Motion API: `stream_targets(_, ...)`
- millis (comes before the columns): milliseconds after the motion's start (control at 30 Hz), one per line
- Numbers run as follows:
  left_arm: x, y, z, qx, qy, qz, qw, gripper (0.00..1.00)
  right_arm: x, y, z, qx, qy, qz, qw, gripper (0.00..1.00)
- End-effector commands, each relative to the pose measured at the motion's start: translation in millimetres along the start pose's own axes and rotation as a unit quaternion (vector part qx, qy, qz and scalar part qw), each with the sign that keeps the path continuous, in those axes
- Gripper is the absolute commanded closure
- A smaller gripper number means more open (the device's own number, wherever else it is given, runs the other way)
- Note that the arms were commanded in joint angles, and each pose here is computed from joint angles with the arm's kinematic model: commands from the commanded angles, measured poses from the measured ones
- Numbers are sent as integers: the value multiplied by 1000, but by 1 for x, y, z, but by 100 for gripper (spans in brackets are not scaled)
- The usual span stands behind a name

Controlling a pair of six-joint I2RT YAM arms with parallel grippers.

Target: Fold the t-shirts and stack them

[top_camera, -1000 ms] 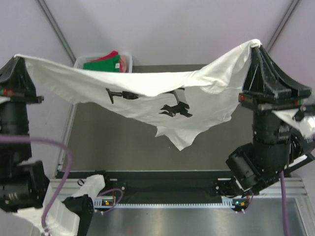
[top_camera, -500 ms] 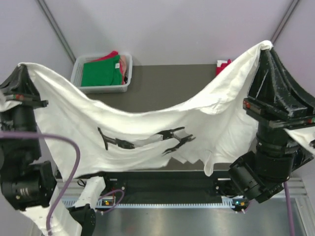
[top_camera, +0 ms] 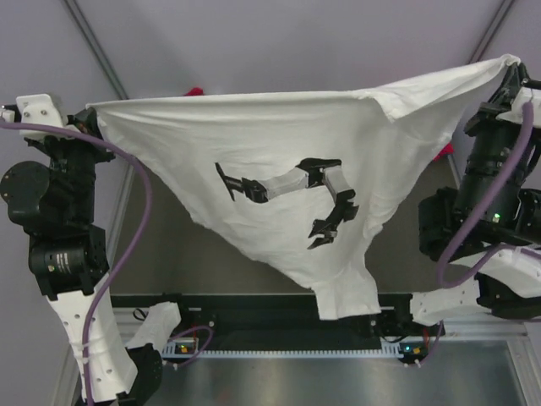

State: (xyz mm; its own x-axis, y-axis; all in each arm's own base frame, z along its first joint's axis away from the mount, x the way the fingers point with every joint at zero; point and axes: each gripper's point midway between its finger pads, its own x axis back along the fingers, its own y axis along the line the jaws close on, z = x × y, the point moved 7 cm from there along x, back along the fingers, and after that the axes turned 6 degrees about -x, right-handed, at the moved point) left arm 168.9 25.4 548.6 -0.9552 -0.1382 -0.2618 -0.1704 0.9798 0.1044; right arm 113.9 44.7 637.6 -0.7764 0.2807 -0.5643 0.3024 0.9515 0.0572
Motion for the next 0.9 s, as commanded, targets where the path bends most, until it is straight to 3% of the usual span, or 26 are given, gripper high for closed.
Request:
stream_targets(0, -11, 4, -1, -11, -8, -15, 1000, 100, -5, -25, 39, -2, 89, 100, 991, 100)
stream_targets(133, -18, 3, 9, -19, 16, -9, 1000, 100, -20, -8, 58, 36, 119, 137, 983, 100)
stream_targets(200, -20, 4, 13, -22, 26, -9, 999, 100, -25, -7, 56, 4, 118, 135, 984, 100)
stream_targets(233, -20, 4, 12, -21, 27, -9, 999, 100, -28, 2, 63, 75, 143, 98, 982, 100)
stream_targets(267, -22, 3, 16, -21, 35, -7, 999, 100, -39, -5, 57, 7, 129, 122, 984, 100)
stream_targets(600, -33, -1, 22, -24, 58, 15, 998, 100, -49, 5, 89, 39, 156, 101, 982, 100)
stream_targets(867, -28, 2, -19, -18, 23, 17, 999, 100, -33, -33, 51, -2, 118, 97, 988, 100)
